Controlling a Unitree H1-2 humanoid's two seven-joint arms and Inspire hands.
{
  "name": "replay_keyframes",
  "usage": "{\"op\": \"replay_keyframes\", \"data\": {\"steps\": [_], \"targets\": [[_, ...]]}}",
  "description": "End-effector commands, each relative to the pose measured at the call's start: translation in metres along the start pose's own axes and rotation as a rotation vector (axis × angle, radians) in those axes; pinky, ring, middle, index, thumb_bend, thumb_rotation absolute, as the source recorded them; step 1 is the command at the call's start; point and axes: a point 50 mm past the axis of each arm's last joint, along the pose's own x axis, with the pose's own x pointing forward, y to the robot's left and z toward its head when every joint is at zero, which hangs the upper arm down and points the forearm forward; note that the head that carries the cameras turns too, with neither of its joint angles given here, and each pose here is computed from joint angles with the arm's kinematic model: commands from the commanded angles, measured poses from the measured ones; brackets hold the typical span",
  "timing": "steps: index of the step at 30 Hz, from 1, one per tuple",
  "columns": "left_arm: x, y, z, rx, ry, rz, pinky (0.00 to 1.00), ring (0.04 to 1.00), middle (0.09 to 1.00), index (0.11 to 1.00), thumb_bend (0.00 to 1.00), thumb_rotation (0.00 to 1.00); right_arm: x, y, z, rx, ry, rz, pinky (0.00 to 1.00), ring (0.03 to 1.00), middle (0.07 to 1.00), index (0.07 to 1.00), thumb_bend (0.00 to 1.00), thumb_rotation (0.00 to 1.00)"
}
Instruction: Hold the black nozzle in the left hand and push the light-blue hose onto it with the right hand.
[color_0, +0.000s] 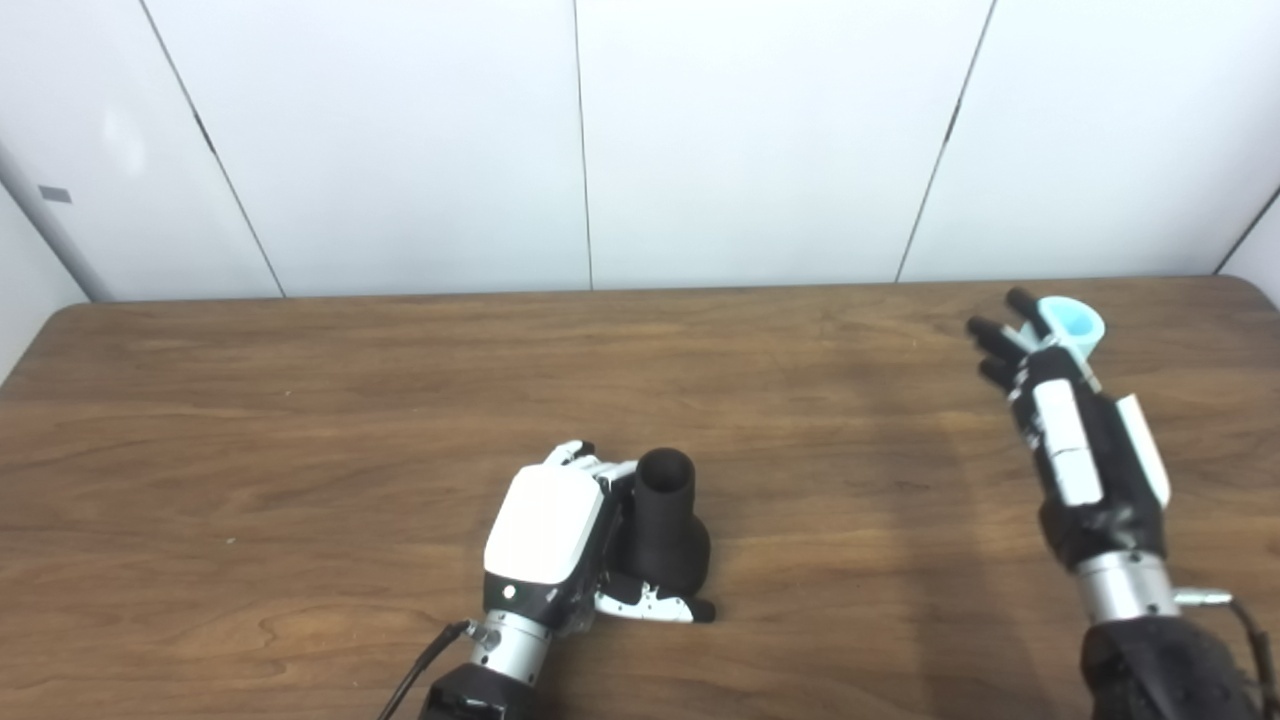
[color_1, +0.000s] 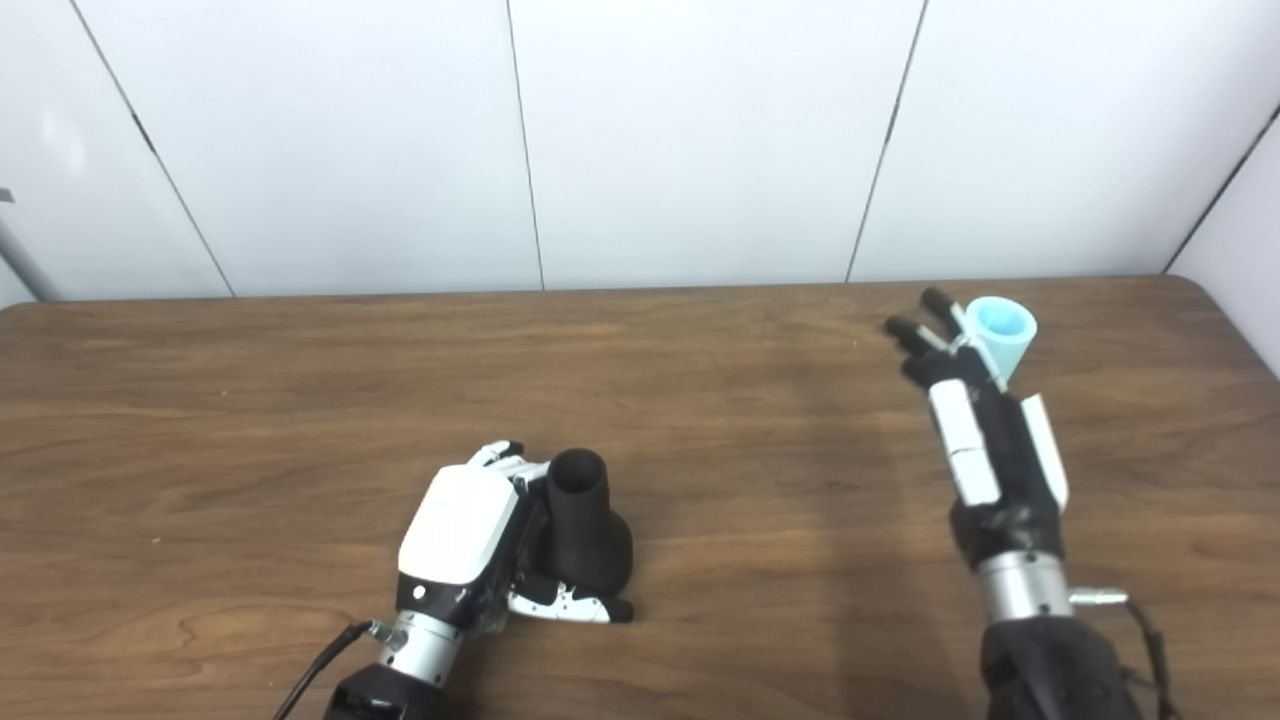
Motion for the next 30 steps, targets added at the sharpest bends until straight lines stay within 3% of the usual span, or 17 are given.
{"op": "replay_keyframes", "data": {"steps": [1, 4, 7, 8, 9, 12, 17, 20, 26, 30], "targets": [[-0.010, -0.005, -0.003, 0.019, -0.001, -0.043, 0.82, 0.612, 0.466, 0.499, 0.53, 0.00, 0.015, -0.007, 0.027, -0.055, -0.129, -0.002, 0.86, 0.892, 0.837, 0.906, 0.53, 0.86], [-0.013, -0.005, -0.004, 0.018, -0.003, -0.046, 0.81, 0.601, 0.470, 0.497, 0.53, 0.00, 0.031, -0.018, 0.044, -0.230, -0.187, 0.005, 0.83, 0.882, 0.853, 0.869, 0.52, 0.68], [-0.015, -0.005, -0.005, 0.015, -0.003, -0.048, 0.81, 0.596, 0.470, 0.497, 0.53, 0.00, 0.045, -0.025, 0.059, -0.373, -0.206, 0.011, 0.81, 0.865, 0.853, 0.856, 0.55, 0.59], [-0.016, -0.004, -0.005, 0.014, -0.003, -0.049, 0.82, 0.597, 0.469, 0.498, 0.53, 0.00, 0.050, -0.028, 0.065, -0.394, -0.212, 0.021, 0.80, 0.878, 0.871, 0.858, 0.54, 0.46], [-0.016, -0.004, -0.006, 0.013, -0.002, -0.050, 0.82, 0.598, 0.469, 0.499, 0.53, 0.00, 0.054, -0.030, 0.069, -0.414, -0.221, 0.033, 0.79, 0.885, 0.881, 0.859, 0.54, 0.39], [-0.018, -0.001, -0.007, 0.003, 0.006, -0.056, 0.83, 0.599, 0.464, 0.501, 0.53, 0.00, 0.069, -0.038, 0.082, -0.568, -0.182, 0.048, 0.72, 0.854, 0.893, 0.859, 0.55, 0.25], [-0.020, 0.002, -0.010, -0.002, 0.002, -0.047, 0.81, 0.597, 0.468, 0.500, 0.53, 0.00, 0.096, -0.055, 0.092, -0.870, -0.125, 0.055, 0.72, 0.816, 0.838, 0.806, 0.67, 0.10], [-0.022, 0.002, -0.013, -0.007, 0.001, -0.047, 0.81, 0.599, 0.469, 0.501, 0.53, 0.00, 0.105, -0.061, 0.092, -1.000, -0.092, 0.056, 0.72, 0.807, 0.822, 0.787, 0.75, 0.05], [-0.024, 0.003, -0.019, -0.003, -0.003, -0.040, 0.81, 0.589, 0.454, 0.507, 0.52, 0.00, 0.139, -0.077, 0.092, -1.296, 0.026, 0.089, 0.90, 0.931, 0.855, 0.804, 0.85, 0.14], [-0.024, 0.004, -0.022, -0.009, 0.005, -0.036, 0.79, 0.595, 0.466, 0.501, 0.53, 0.00, 0.165, -0.095, 0.085, -1.361, 0.084, 0.113, 0.88, 0.944, 0.856, 0.808, 0.89, 0.16]]}}
